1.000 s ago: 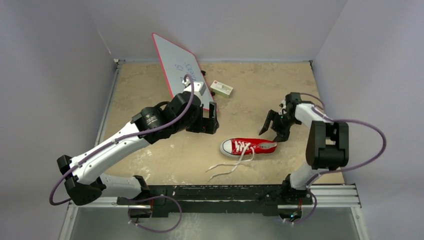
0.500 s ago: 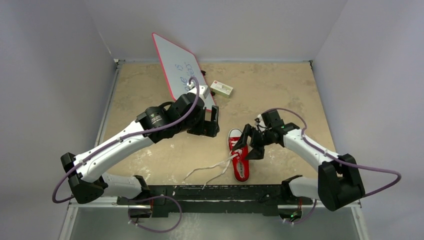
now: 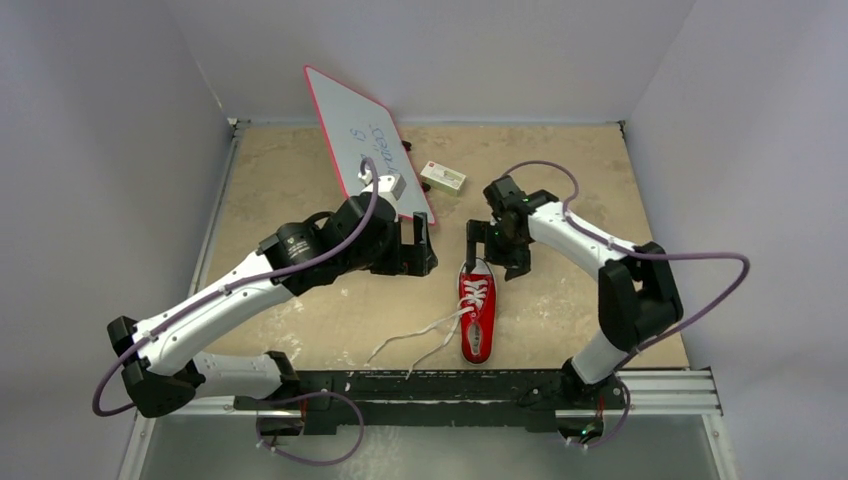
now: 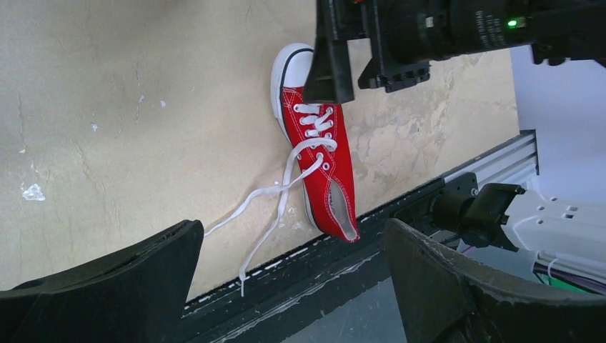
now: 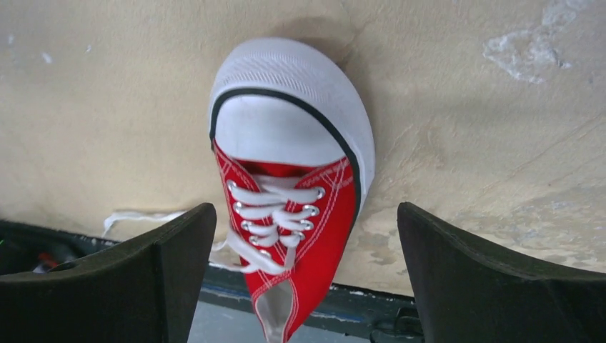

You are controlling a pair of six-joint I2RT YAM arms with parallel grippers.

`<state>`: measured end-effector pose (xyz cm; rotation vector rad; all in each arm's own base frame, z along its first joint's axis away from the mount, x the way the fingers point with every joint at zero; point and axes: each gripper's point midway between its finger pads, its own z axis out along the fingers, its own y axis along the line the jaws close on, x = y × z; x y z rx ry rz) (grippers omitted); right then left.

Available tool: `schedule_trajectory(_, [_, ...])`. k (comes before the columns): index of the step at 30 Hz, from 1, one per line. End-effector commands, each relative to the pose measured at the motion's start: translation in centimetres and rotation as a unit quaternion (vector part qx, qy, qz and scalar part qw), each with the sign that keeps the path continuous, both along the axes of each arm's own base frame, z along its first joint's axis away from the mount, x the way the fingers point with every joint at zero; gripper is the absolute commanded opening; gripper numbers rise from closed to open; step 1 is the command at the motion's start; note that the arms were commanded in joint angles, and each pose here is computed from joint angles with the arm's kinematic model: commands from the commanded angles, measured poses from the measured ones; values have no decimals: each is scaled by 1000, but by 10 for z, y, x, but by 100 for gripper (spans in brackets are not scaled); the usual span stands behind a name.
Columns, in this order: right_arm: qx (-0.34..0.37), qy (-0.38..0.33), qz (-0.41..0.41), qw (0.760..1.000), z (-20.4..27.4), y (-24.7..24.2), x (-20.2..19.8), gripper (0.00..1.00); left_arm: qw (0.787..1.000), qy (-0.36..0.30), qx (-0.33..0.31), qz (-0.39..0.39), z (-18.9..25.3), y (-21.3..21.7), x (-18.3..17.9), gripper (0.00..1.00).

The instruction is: Tie the shoes

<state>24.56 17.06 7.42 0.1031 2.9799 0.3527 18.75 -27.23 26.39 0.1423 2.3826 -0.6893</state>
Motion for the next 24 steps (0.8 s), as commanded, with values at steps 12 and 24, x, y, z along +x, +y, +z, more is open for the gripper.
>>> schedule_trajectory(12, [-154,10,27,988,-50,-2,-10,99,1000,-22,-9,-13,13,-9,5,99])
schedule_trajectory(24, [-147,-34,-26,988,-34,20,32,77,998,-38,12,-51,16,-27,15,99])
